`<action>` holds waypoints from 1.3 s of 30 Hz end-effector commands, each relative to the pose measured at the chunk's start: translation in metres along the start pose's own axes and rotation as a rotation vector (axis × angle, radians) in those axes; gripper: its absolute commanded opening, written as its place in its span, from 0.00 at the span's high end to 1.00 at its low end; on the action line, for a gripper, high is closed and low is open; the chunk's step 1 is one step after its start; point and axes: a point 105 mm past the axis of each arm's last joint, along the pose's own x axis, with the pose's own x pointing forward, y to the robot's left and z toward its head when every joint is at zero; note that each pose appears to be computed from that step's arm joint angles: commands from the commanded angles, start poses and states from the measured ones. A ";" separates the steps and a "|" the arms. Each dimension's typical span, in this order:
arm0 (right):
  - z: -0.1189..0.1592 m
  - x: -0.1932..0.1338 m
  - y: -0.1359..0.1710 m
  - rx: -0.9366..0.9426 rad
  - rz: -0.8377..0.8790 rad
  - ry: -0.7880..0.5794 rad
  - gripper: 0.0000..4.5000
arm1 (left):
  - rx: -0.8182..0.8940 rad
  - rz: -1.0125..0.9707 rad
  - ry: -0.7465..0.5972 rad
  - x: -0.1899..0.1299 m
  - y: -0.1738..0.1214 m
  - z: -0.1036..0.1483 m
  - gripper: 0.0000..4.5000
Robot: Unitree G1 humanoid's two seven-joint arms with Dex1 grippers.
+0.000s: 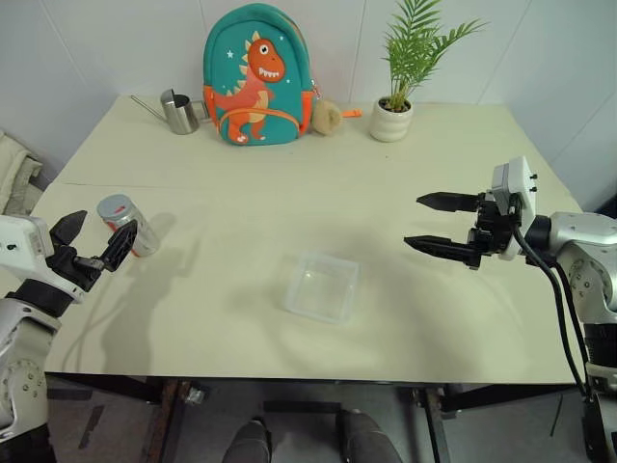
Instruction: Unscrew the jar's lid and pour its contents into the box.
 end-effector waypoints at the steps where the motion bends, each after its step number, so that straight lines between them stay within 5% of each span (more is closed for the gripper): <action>1: 0.012 0.004 -0.005 -0.066 0.015 -0.029 0.00 | 0.035 0.058 -0.001 0.000 -0.002 -0.002 0.00; 12: 0.017 0.019 -0.009 -0.085 0.018 -0.071 0.00 | 0.013 0.195 0.036 0.021 0.017 -0.029 0.00; 39: 0.018 0.008 -0.002 -0.086 -0.057 -0.066 0.00 | 0.006 0.125 0.059 0.070 0.028 -0.049 0.00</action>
